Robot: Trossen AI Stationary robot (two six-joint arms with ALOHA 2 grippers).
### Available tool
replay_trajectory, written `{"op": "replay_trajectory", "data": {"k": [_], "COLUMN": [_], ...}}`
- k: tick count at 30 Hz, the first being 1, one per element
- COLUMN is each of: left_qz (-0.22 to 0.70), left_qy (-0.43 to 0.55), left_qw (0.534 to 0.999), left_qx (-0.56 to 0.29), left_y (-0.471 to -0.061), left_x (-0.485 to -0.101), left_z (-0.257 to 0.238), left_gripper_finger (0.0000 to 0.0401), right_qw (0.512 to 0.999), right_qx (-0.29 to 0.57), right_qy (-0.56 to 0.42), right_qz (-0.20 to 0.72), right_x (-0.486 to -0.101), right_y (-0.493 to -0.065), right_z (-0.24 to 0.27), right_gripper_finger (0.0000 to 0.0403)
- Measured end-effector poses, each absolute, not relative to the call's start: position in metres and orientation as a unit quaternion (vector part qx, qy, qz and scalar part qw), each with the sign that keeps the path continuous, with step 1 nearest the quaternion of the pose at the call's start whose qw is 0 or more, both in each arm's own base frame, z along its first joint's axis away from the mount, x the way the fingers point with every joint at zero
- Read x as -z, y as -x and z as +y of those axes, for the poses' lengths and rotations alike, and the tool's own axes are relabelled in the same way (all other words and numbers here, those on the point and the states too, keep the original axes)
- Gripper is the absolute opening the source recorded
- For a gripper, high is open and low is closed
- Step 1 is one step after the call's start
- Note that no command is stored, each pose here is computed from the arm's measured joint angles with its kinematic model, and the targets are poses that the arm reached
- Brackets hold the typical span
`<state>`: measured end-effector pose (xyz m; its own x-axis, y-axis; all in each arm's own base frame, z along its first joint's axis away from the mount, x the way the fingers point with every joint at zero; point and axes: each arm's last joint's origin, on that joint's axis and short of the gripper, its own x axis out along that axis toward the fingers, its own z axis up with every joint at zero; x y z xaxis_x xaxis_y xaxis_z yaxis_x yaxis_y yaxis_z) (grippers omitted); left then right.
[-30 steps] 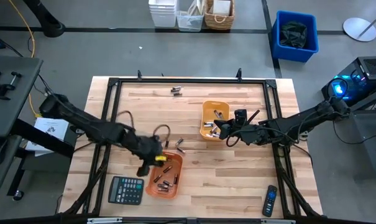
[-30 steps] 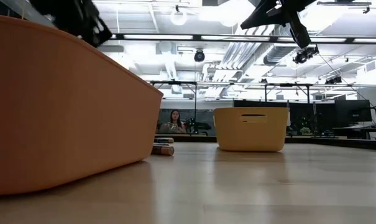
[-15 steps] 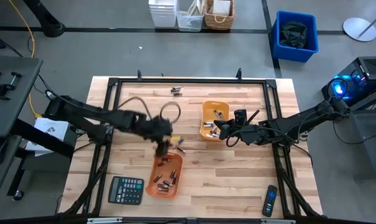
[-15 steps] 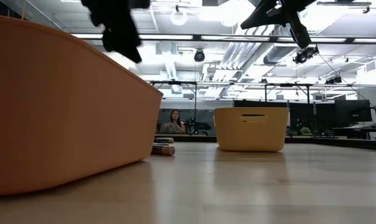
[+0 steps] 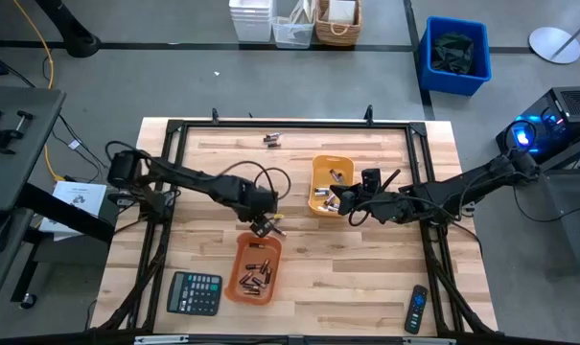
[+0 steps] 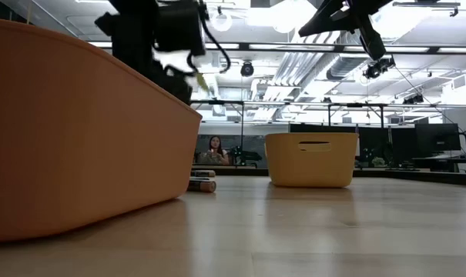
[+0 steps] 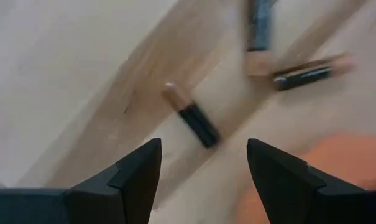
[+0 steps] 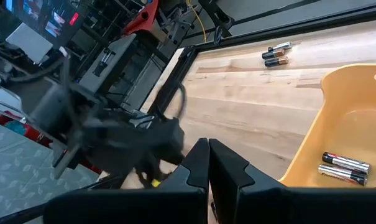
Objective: Sort batteries
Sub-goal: Put the black battery into the orange bin
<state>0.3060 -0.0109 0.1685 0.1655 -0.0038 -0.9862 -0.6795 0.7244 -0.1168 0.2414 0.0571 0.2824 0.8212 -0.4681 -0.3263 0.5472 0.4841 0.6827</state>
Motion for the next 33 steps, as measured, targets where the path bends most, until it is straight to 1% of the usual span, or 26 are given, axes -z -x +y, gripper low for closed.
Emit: {"op": "replay_trajectory", "data": {"k": [4, 8, 11, 12, 14, 17, 19, 20, 23, 27, 31, 33], "left_qz": [0.601, 0.616, 0.639, 0.645, 0.654, 0.661, 0.657, 0.65, 0.633, 0.593, 0.552, 0.531], "left_qy": [0.264, 0.269, 0.249, 0.239, 0.222, 0.21, 0.21, 0.214, 0.223, 0.234, 0.228, 0.2], "left_qw": [0.702, 0.689, 0.68, 0.681, 0.682, 0.683, 0.689, 0.695, 0.707, 0.739, 0.777, 0.807], "left_qx": [-0.275, -0.272, -0.26, -0.253, -0.24, -0.23, -0.224, -0.22, -0.221, -0.217, -0.199, -0.166], "left_y": [-0.311, -0.317, -0.318, -0.318, -0.318, -0.315, -0.314, -0.313, -0.31, -0.305, -0.295, -0.288], "left_x": [-0.151, -0.134, -0.123, -0.122, -0.12, -0.123, -0.129, -0.133, -0.146, -0.175, -0.207, -0.226], "left_z": [-0.007, -0.006, -0.007, -0.007, -0.007, -0.002, 0.002, 0.004, 0.011, 0.02, 0.023, 0.02], "left_gripper_finger": [0.0227, 0.0227, 0.0221, 0.0214, 0.0185, 0.0112, 0.0051, 0.0032, 0.003, 0.0033, 0.0031, 0.0031], "right_qw": [0.86, 0.861, 0.861, 0.861, 0.861, 0.862, 0.862, 0.862, 0.862, 0.862, 0.862, 0.862], "right_qx": [0.296, 0.296, 0.296, 0.296, 0.296, 0.295, 0.295, 0.294, 0.294, 0.294, 0.294, 0.294], "right_qy": [-0.413, -0.411, -0.41, -0.41, -0.41, -0.41, -0.41, -0.41, -0.41, -0.41, -0.41, -0.41], "right_qz": [0.047, 0.047, 0.047, 0.047, 0.047, 0.049, 0.049, 0.049, 0.049, 0.049, 0.049, 0.049], "right_x": [-0.282, -0.283, -0.283, -0.283, -0.283, -0.282, -0.282, -0.282, -0.282, -0.282, -0.282, -0.282], "right_y": [-0.241, -0.241, -0.241, -0.241, -0.241, -0.241, -0.241, -0.241, -0.241, -0.241, -0.241, -0.241], "right_z": [0.057, 0.057, 0.057, 0.057, 0.057, 0.057, 0.057, 0.058, 0.058, 0.058, 0.058, 0.058], "right_gripper_finger": [0.0, 0.0, 0.0, 0.0, 0.0, 0.0, 0.0, 0.0, 0.0, 0.0, 0.0, 0.0]}}
